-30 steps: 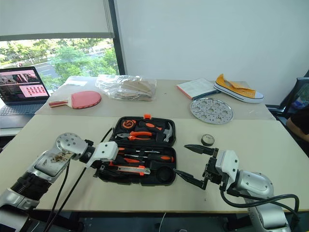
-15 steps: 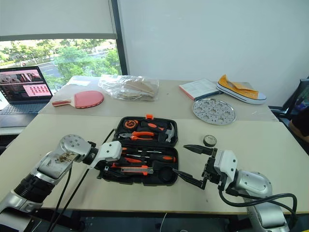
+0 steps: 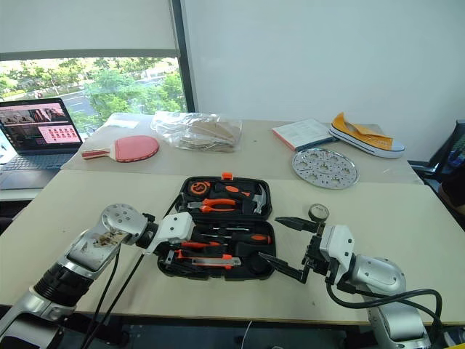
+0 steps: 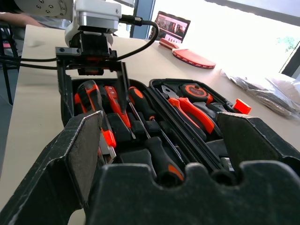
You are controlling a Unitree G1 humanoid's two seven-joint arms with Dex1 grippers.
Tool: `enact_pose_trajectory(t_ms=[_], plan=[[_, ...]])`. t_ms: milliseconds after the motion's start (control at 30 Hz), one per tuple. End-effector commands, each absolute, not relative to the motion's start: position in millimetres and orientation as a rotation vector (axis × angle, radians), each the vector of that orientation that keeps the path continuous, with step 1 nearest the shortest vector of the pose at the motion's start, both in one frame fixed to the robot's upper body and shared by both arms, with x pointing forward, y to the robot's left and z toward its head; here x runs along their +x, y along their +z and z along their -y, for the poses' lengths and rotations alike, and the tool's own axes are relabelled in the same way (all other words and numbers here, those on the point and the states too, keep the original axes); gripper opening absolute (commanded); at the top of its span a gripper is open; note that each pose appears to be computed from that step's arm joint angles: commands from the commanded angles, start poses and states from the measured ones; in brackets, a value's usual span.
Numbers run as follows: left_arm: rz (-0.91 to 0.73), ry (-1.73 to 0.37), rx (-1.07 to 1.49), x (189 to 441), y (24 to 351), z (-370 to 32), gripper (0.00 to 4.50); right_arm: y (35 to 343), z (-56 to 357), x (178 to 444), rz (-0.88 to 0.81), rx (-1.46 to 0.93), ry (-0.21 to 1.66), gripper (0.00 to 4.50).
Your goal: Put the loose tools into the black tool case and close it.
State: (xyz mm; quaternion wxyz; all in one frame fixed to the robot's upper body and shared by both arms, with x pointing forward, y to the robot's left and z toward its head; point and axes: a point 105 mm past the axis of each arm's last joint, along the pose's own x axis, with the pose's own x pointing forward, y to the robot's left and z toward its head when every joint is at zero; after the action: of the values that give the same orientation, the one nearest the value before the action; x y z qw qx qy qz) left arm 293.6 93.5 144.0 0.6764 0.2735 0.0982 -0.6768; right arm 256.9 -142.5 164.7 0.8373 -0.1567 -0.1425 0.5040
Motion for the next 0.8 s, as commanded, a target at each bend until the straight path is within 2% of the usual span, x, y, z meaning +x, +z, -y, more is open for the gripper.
enact_pose_trajectory(t_ms=[33,100,233,267,300,500,800], plan=[[-0.059,-1.503,0.53,296,181,-101,4.26,172,142,255,0.343,-0.346,1.067,4.5],[-0.022,-1.488,0.493,299,191,-108,4.26,171,143,255,0.34,-0.345,1.068,4.5],[-0.076,-1.441,0.545,303,181,-131,3.19,170,143,256,0.338,-0.344,1.065,4.5],[-0.092,-1.437,0.547,302,176,-134,2.66,170,144,256,0.337,-0.344,1.064,4.5],[-0.107,-1.438,0.545,301,171,-137,2.42,169,144,256,0.336,-0.344,1.063,4.5],[-0.106,-1.469,0.535,290,148,-132,0.11,168,144,256,0.333,-0.343,1.061,4.5],[-0.184,-1.464,0.6,286,116,-129,0.11,169,145,255,0.328,-0.344,1.068,4.5]])
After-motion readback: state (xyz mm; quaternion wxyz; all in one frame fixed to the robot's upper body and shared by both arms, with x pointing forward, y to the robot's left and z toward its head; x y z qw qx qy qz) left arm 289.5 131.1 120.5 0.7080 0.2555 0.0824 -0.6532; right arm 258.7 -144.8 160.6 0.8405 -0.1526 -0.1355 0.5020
